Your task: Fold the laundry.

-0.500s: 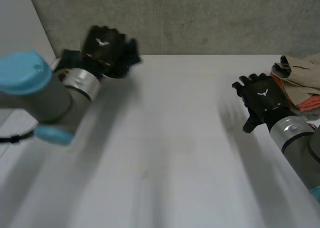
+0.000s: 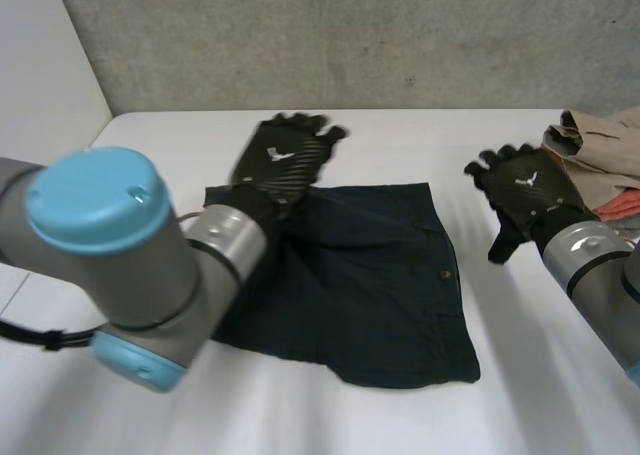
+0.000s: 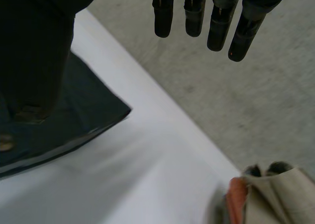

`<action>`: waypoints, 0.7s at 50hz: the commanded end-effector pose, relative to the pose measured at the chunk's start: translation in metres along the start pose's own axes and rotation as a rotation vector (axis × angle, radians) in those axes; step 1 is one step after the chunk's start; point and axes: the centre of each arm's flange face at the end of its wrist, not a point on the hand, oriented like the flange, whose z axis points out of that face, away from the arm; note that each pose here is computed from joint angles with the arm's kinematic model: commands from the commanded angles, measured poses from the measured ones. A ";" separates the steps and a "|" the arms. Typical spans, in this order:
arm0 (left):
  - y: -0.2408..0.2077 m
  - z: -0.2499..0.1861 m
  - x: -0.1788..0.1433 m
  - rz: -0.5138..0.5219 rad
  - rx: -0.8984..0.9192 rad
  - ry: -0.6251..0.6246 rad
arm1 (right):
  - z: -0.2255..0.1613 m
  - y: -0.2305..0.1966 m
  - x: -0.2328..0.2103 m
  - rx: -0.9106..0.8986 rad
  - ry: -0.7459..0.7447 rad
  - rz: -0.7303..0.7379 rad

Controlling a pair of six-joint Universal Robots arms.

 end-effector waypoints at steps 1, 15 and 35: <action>0.031 -0.035 -0.056 -0.017 -0.309 -0.162 | -0.032 -0.004 -0.022 -0.226 -0.176 0.048; 0.064 -0.088 -0.060 0.032 -0.525 -0.169 | -0.076 0.009 -0.070 -0.357 -0.416 0.067; 0.102 -0.092 -0.057 0.103 -0.581 -0.105 | -0.087 0.035 -0.092 -0.311 -0.415 0.048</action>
